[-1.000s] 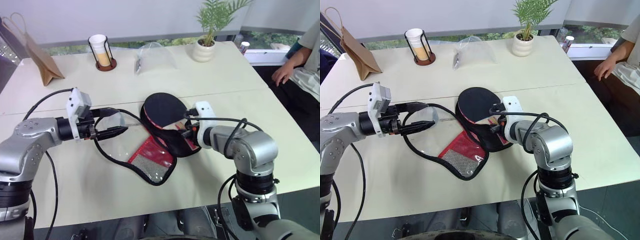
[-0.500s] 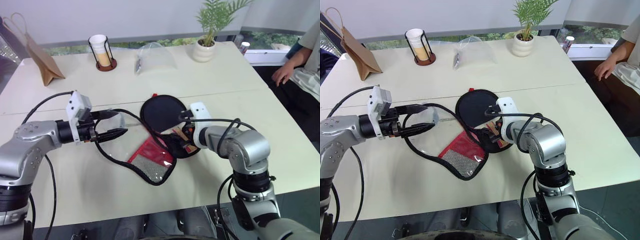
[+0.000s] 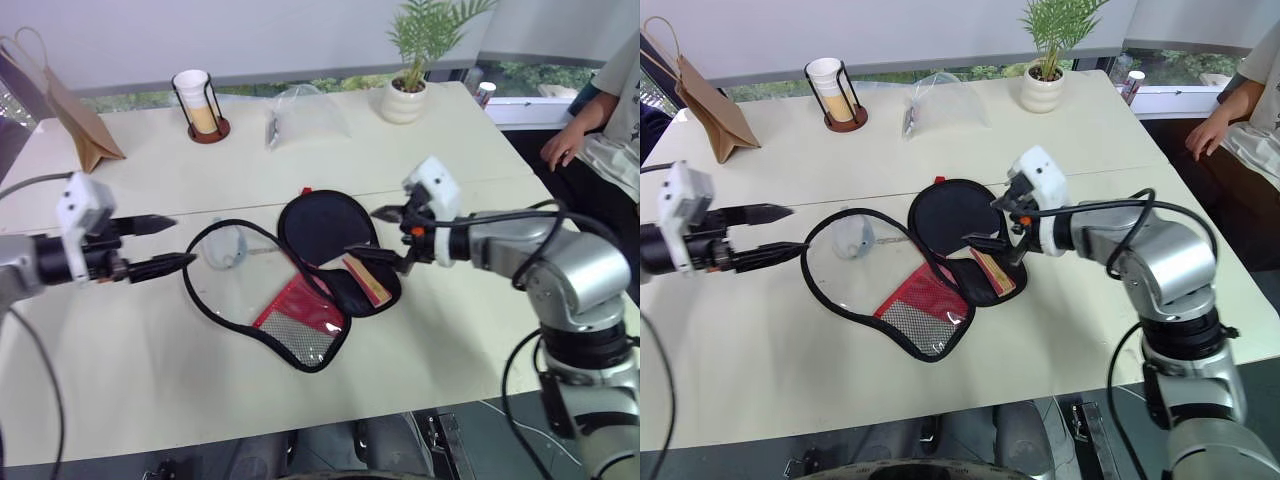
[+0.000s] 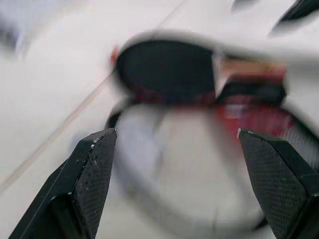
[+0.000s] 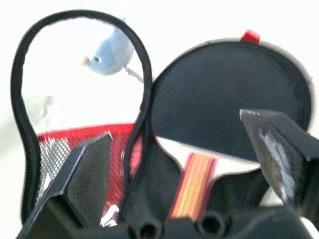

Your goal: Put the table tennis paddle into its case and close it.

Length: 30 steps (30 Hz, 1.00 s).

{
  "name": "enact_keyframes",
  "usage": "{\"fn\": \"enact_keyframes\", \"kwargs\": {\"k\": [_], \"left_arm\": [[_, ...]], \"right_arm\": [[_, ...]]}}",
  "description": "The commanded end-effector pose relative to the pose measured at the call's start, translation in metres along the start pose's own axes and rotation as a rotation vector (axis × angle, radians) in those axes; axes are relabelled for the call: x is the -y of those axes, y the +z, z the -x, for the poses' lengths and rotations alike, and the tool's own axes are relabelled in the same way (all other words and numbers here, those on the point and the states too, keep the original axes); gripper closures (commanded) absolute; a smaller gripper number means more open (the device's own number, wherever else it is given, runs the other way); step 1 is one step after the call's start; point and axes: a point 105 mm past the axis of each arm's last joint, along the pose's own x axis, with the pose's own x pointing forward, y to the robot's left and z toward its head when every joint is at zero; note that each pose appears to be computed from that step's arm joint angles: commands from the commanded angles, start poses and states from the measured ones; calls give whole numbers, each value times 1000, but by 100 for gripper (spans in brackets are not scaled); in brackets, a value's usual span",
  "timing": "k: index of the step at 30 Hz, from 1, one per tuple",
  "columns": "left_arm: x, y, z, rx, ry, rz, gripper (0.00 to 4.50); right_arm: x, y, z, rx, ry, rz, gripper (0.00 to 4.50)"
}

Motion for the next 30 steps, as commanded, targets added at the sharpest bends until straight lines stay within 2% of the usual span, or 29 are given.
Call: {"fn": "enact_keyframes", "kwargs": {"k": [1,5,8,12,15,22,25,30], "left_arm": [[-16,2,27,-33,67,-61,49],[-42,-15,53,-110,190,-95,49],[-48,-34,55,-180,212,-138,49],[-41,-57,36,-222,158,-187,49],[-28,-62,3,-142,100,-184,49],[21,-40,-64,26,-111,-180,49],[38,-26,-78,78,-204,-154,49],[49,6,-94,185,-317,-68,49]], "right_arm": [[2,12,0,63,52,88,4],[8,17,-4,91,61,125,4],[9,19,-7,98,65,144,4],[10,20,-8,104,67,161,4],[11,21,-7,106,55,172,4],[17,20,3,98,5,172,4],[19,20,6,99,-19,171,4],[23,19,12,97,-60,167,4]]}}
